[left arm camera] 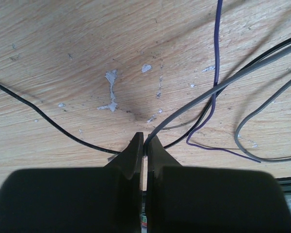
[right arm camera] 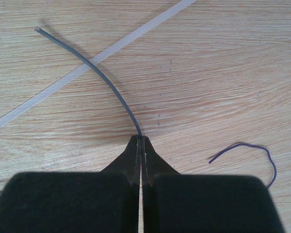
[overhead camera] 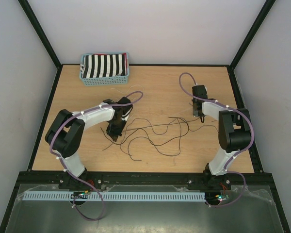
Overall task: Zip-tie the wires
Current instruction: Straighten the cable at the center of the board.
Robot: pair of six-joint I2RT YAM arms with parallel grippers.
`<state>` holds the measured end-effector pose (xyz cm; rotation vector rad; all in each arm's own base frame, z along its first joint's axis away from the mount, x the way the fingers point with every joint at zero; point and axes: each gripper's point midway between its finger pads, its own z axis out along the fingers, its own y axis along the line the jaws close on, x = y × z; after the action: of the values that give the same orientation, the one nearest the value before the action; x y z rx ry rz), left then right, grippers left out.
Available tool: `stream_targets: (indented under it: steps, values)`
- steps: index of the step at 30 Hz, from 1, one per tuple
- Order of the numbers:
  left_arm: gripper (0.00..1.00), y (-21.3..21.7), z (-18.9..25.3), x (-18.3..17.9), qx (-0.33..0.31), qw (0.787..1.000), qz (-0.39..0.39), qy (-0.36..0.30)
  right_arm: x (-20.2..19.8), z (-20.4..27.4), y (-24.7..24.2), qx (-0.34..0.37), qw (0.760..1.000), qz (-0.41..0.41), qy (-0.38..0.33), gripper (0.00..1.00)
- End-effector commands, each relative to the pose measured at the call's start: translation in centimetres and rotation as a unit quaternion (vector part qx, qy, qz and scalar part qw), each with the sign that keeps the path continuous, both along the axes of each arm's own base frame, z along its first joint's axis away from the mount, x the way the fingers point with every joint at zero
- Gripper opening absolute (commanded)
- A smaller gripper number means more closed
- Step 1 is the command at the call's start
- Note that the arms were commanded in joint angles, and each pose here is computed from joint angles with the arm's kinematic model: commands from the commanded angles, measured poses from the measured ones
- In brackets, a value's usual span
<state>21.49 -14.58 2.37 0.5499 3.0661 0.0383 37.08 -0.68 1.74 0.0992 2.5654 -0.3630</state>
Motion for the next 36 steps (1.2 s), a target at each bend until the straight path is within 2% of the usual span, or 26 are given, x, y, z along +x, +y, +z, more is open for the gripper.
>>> stream_targets:
  steps: [1,7,10,19,24,28,36]
  values:
    - [0.00,0.0,-0.1,-0.2,-0.001,1.000,-0.007,0.009,-1.0,-0.9,-0.1,0.005,1.000,0.000,0.020,0.00]
    - [0.00,-0.8,0.4,0.2,-0.019,1.000,-0.012,0.007,-0.5,0.2,1.8,0.058,0.998,0.020,0.008,0.00]
    - [0.01,-1.3,0.9,0.5,-0.032,0.999,-0.019,0.002,-0.3,0.9,2.8,0.083,0.996,0.030,0.001,0.06]
    - [0.17,-1.7,0.6,0.5,-0.037,0.999,-0.032,0.012,-0.3,1.8,3.7,0.107,0.993,0.040,0.000,0.16]
    - [0.18,-1.6,0.3,0.7,-0.030,0.999,-0.031,0.013,-0.3,1.8,4.5,0.127,0.991,0.046,0.002,0.18]
    - [0.22,-1.7,0.3,0.9,-0.029,0.999,-0.031,0.012,-0.3,2.1,4.8,0.135,0.990,0.049,-0.001,0.29]
    - [0.34,-2.1,0.4,1.2,-0.033,0.999,-0.032,0.011,0.2,4.0,6.4,0.178,0.982,0.067,-0.023,0.45]
